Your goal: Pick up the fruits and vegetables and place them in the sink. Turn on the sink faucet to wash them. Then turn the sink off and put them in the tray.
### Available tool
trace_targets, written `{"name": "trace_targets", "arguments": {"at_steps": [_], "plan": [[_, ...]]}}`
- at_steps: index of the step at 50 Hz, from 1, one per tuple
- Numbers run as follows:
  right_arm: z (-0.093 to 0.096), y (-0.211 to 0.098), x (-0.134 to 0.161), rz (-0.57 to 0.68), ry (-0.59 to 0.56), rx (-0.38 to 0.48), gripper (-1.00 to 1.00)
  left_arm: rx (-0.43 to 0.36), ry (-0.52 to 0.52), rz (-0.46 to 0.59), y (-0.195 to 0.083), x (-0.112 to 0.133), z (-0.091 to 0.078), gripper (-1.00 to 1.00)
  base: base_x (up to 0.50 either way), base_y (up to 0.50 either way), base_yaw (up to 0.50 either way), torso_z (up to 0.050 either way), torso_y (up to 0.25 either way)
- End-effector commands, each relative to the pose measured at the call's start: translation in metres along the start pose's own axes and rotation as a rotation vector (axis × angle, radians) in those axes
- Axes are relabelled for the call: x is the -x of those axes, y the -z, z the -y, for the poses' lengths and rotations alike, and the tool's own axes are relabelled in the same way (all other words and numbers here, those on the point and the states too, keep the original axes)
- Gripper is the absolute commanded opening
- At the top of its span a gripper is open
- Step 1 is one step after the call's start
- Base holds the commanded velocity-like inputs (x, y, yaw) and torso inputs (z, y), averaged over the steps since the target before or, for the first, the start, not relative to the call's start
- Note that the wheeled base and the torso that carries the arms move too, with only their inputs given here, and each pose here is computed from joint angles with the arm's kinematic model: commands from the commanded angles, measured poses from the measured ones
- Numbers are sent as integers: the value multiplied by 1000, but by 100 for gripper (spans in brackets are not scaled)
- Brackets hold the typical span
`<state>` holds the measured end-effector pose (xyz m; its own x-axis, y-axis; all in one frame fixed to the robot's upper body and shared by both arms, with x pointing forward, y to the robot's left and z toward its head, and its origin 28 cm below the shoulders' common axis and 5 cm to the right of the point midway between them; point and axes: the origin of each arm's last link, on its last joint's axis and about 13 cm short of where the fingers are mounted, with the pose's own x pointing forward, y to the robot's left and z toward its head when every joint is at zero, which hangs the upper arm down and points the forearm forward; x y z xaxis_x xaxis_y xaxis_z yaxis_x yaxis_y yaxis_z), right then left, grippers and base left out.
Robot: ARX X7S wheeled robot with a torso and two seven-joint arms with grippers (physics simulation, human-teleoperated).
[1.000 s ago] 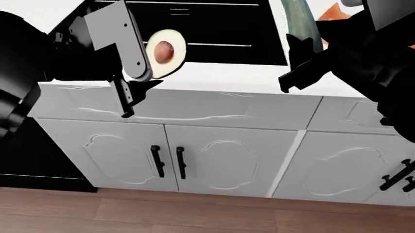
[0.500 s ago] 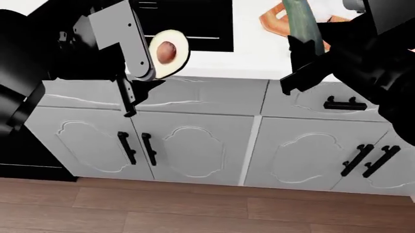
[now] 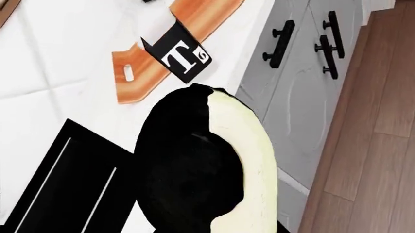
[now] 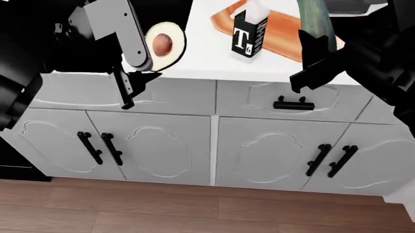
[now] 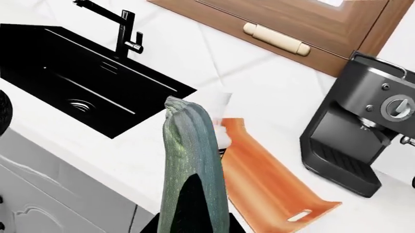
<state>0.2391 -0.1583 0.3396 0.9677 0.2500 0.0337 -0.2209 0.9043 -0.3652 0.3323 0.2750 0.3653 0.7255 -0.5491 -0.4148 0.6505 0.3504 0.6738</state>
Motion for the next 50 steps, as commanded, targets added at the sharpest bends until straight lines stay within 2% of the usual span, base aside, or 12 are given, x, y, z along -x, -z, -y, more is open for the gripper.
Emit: {"name": "trace_targets", "arguments": {"at_steps": [1, 10, 22, 36, 50], "plan": [[4, -3, 8, 17, 32, 13, -100, 8, -30, 1, -3, 5, -6, -100, 31, -499, 0, 0, 0], [5, -7, 8, 28, 39, 32, -100, 6, -44, 0, -5, 10, -10, -100, 358, -285, 0, 0, 0], [6, -9, 6, 28, 48, 44, -100, 5, -56, -5, -6, 14, -13, -100, 498, 31, 0, 0, 0], [9, -8, 7, 1, 79, 16, -100, -18, -32, -10, -12, 8, -14, -100, 476, -61, 0, 0, 1], [7, -7, 7, -10, 60, 34, -100, -14, -32, -5, -10, 9, -12, -100, 433, -25, 0, 1, 1]]}}
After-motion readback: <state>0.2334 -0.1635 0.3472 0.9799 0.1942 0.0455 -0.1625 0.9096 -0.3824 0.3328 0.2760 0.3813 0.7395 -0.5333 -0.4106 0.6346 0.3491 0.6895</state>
